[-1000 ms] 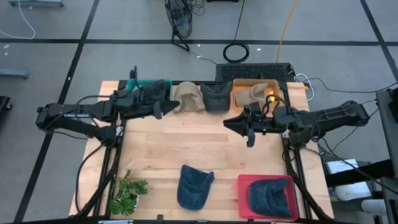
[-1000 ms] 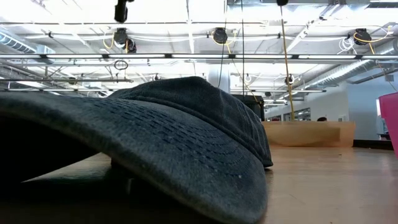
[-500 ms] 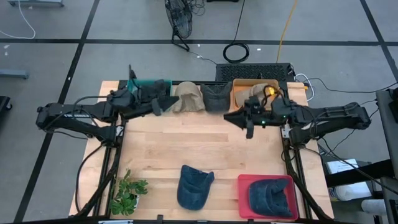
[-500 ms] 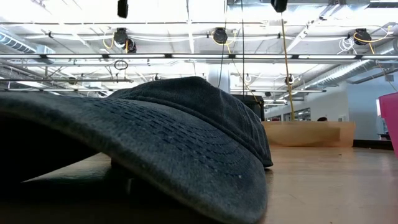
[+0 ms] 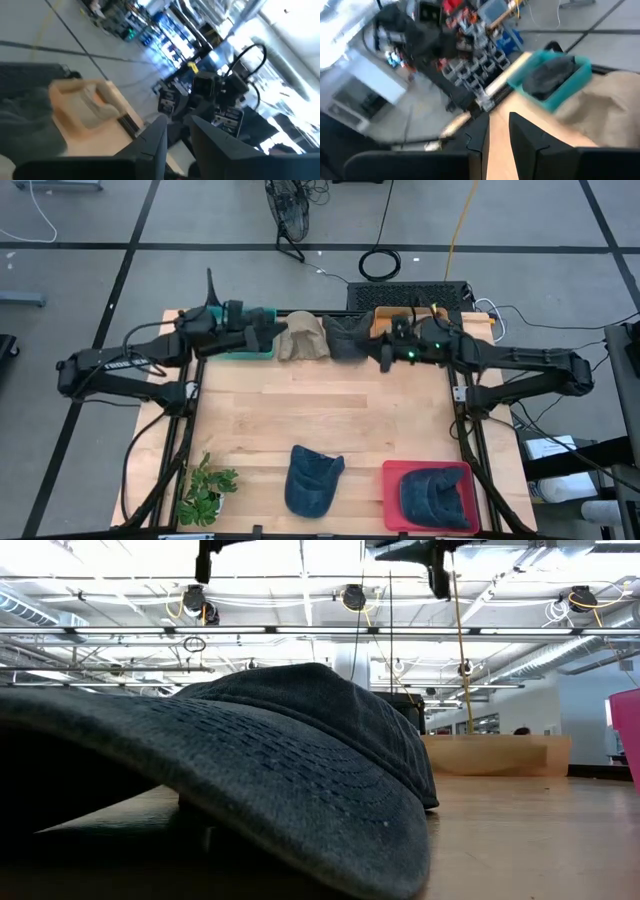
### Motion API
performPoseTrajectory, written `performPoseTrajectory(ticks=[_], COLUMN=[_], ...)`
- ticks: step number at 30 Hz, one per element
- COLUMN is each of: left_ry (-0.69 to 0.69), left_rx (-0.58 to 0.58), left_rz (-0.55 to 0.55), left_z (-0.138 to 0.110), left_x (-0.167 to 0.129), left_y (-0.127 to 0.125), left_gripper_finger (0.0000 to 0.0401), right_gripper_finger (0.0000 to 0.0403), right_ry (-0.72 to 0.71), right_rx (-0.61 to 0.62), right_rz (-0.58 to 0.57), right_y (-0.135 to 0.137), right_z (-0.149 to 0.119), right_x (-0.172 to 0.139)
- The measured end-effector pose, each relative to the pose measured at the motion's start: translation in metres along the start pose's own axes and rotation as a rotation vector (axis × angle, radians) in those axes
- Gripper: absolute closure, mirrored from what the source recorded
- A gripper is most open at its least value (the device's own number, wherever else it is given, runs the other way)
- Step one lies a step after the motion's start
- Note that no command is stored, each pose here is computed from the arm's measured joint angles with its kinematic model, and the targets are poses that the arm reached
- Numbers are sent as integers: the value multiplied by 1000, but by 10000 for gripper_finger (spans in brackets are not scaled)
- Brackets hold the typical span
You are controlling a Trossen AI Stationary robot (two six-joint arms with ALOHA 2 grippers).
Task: Pick & Place hat
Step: Put the brown cap into the orange bin
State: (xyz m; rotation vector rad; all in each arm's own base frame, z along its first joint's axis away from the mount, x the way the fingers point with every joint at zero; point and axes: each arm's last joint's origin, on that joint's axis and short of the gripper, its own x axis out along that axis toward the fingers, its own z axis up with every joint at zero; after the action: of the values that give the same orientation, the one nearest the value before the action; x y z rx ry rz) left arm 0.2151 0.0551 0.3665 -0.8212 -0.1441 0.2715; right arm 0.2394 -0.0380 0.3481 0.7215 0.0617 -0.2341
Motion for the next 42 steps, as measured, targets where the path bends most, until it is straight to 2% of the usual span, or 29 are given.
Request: performPoseTrajectory(ticks=[5, 7, 10, 12, 15, 17, 19, 23, 26, 28, 30, 32, 34, 37, 39, 42], left_ry=[34, 7, 23, 40, 25, 31, 44, 53, 75, 84, 82, 80, 81, 37, 13, 15], left_rx=[39, 76, 155, 146, 111, 135, 157, 90, 133, 109, 73, 96, 130, 87, 84, 101], left_rz=[-17, -59, -70, -81, -164, -182, -148, -128, -139, -124, -118, -129, -133, -108, -116, -84], left_z=[8, 14, 15, 16, 21, 21, 19, 20, 19, 18, 19, 19, 19, 23, 26, 29], left_x=[6, 6, 7, 7, 6, 5, 6, 10, 9, 10, 10, 9, 9, 9, 8, 5], left_y=[13, 11, 13, 16, 10, 9, 12, 18, 18, 20, 20, 19, 19, 20, 19, 24], left_gripper_finger=[308, 308, 308, 308, 308, 308, 308, 308, 308, 308, 308, 308, 308, 308, 308, 308], right_gripper_finger=[347, 347, 347, 347, 347, 347, 347, 347, 347, 347, 347, 348, 348, 342, 335, 319], right_ry=[-64, -77, -67, -64, -129, -199, -178, -161, -166, -147, -189, -282, -333, -309, -282, -287], right_rx=[80, 95, 89, 114, 107, 76, 68, 145, 160, 226, 241, 214, 240, 319, 305, 301], right_rz=[-13, -23, -17, -16, 28, 32, -23, -106, -128, -128, -118, -99, -106, -108, -123, -91], right_y=[-17, -22, -21, -23, -11, 1, -4, -23, -24, -28, -32, -29, -28, -44, -53, -52], right_z=[7, 6, 6, 5, 14, 25, 23, 17, 17, 14, 13, 19, 23, 23, 20, 26], right_x=[24, 35, 49, 59, 70, 73, 77, 91, 92, 96, 103, 104, 103, 112, 116, 115])
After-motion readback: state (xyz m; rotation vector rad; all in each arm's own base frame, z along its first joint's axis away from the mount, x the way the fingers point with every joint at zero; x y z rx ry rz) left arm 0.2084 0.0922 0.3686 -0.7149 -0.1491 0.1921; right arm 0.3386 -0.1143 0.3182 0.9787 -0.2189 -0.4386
